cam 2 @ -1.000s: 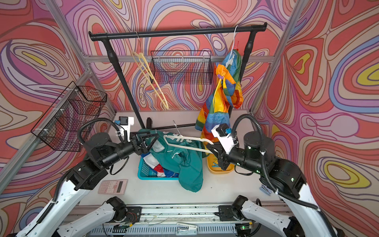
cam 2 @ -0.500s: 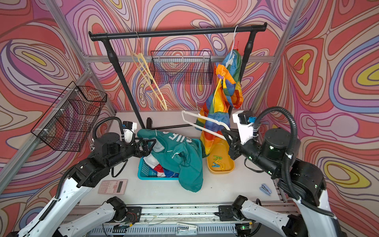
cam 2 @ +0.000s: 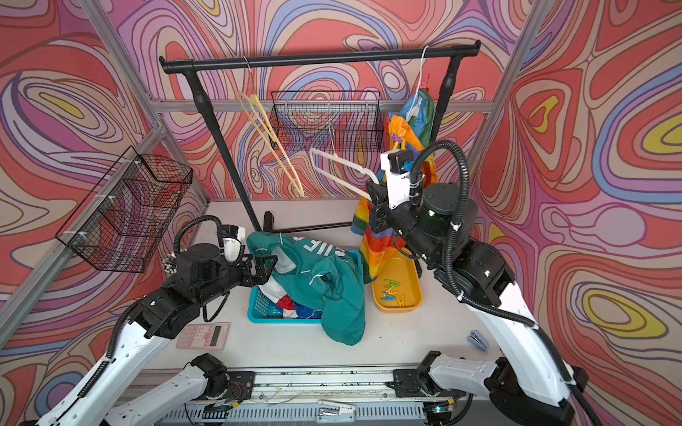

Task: Remove the clothespins securing jackets to the hanger
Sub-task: Place the hanger on the clothesline.

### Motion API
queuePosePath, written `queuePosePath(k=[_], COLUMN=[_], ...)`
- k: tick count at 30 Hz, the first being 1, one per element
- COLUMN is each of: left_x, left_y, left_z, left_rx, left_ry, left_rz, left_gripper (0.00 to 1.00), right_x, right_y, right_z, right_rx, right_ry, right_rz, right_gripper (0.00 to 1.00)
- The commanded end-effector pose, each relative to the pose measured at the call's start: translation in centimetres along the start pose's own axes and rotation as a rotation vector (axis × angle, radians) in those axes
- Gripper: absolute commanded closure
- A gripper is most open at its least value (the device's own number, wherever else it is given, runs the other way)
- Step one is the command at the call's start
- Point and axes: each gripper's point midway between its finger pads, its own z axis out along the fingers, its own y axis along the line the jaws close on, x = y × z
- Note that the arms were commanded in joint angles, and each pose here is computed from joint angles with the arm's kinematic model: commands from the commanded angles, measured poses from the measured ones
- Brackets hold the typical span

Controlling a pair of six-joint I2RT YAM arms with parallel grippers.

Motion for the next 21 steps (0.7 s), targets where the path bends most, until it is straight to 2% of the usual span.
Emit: queuePosePath(k=[1,14,21], left_x=[1.0,1.7,2.7], left_y=[0.5,1.2,1.9], left_z=[0.3,0.9,1.5], left_rx=[-0.005,-0.021,-0.036], left_ry=[0.034,0.048,0.068], left_rz=[-0.016,-0.025,-0.029], left_gripper=[0.08,0.08,0.08], right_x=[-5.2,-9.7,-10.5], right_y=[-0.9,0.5,1.1], right_z=[-1.2,1.6,3.9], right_rx=[0.034,0.003,0.0], right_ry=[-0.175,-0.28,-0.284], right_rz=[0.0,-0.041,-0.061], right_gripper=[1.0,1.0,1.0])
